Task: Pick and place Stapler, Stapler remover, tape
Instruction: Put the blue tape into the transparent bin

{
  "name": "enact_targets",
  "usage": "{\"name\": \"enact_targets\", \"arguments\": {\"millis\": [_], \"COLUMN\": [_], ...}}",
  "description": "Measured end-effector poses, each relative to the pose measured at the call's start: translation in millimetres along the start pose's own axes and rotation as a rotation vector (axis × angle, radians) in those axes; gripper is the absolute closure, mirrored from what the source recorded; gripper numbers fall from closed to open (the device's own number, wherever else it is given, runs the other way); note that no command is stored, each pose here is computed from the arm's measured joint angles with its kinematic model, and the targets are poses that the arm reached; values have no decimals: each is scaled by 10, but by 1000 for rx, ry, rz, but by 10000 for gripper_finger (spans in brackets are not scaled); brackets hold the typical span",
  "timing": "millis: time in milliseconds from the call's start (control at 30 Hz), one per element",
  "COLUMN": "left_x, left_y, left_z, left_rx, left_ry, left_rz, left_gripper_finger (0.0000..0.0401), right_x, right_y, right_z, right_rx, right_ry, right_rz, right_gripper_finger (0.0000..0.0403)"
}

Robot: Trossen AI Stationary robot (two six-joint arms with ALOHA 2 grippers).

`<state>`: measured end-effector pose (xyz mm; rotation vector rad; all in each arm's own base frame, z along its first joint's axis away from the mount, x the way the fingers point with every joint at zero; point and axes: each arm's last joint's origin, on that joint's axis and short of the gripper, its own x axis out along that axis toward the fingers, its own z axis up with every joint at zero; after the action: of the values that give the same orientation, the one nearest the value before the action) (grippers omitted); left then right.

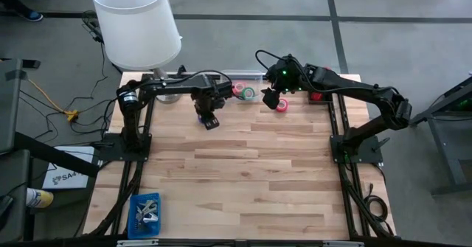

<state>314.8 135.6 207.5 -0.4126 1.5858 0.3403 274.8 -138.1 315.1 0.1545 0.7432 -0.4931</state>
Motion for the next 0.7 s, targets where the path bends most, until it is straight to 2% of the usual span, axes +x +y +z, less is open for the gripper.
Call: {"name": "enact_targets", "arguments": {"millis": [367,700], "left_x": [260,310], "left_y": [29,33], "left_z": [-50,6], "left_rx": [-51,-37], "left_ry": [-5,-77], "left_rz": [56,66], "left_gripper_finger": [263,263], "right_x": [0,0], "right_y": [0,0], "right_z": [0,-1], "right_rx": [23,26], "right_ry": [0,1], "right_rz": [0,0], "right_gripper_finger": [164,164]}}
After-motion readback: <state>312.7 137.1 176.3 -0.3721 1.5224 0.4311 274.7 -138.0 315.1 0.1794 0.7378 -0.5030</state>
